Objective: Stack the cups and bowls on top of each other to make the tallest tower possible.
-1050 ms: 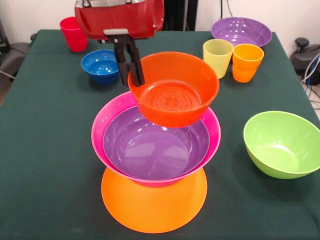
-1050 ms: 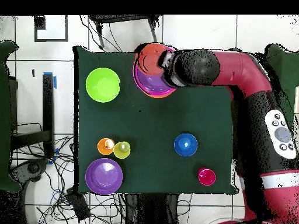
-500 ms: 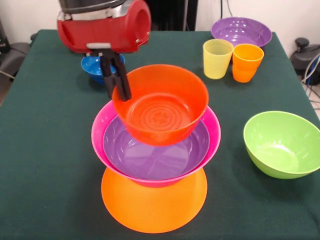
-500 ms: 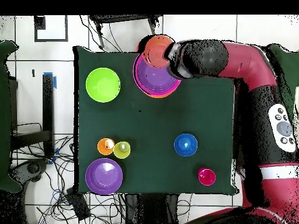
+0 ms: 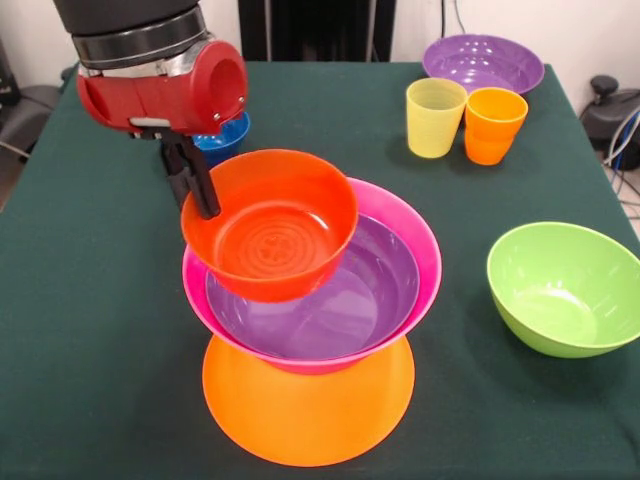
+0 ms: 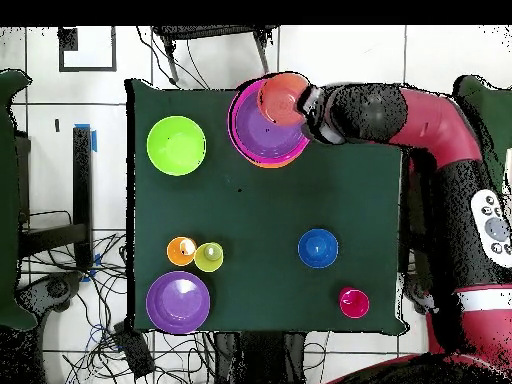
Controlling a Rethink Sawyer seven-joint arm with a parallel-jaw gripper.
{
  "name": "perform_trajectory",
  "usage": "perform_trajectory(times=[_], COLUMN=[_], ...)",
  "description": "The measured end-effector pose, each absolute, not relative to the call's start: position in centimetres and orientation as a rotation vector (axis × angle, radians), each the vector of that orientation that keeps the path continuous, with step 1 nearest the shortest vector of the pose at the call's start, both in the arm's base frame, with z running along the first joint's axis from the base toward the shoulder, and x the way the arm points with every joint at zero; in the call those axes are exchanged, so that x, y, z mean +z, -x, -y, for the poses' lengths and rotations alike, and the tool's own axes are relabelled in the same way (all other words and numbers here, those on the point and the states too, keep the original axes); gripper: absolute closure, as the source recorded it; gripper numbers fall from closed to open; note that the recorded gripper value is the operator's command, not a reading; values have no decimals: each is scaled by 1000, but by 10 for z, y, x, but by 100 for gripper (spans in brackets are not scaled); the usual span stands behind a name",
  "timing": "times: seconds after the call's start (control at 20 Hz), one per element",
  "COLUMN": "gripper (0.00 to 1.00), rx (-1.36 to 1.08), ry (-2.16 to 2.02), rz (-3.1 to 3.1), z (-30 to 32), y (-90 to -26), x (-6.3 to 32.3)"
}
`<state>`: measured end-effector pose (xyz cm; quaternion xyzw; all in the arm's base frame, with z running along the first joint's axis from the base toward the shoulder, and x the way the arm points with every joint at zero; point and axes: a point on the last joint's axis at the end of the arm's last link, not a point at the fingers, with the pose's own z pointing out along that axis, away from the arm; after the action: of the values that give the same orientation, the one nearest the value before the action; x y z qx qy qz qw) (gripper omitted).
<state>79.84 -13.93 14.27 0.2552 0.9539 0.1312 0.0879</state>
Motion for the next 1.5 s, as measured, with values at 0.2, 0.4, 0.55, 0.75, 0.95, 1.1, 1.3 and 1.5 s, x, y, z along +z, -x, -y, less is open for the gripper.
perform_trajectory(times=[0.2,0.4,0.55,0.75,0.95,1.1,1.3,1.5], gripper=[100,100,100,100,100,100,100,100], rx=[387,386,389,388,390,395,406,419], ry=[-769,-761,-755,-750,-754,-758,-763,-765], rz=[-2835,-2833,-2830,-2827,-2819,-2809,-2802,-2807], z=[144,140,137,134,133,133,131,126], y=[-788,-780,-777,-773,-770,-768,-766,-762], x=[132,122,118,111,101,93,83,73])
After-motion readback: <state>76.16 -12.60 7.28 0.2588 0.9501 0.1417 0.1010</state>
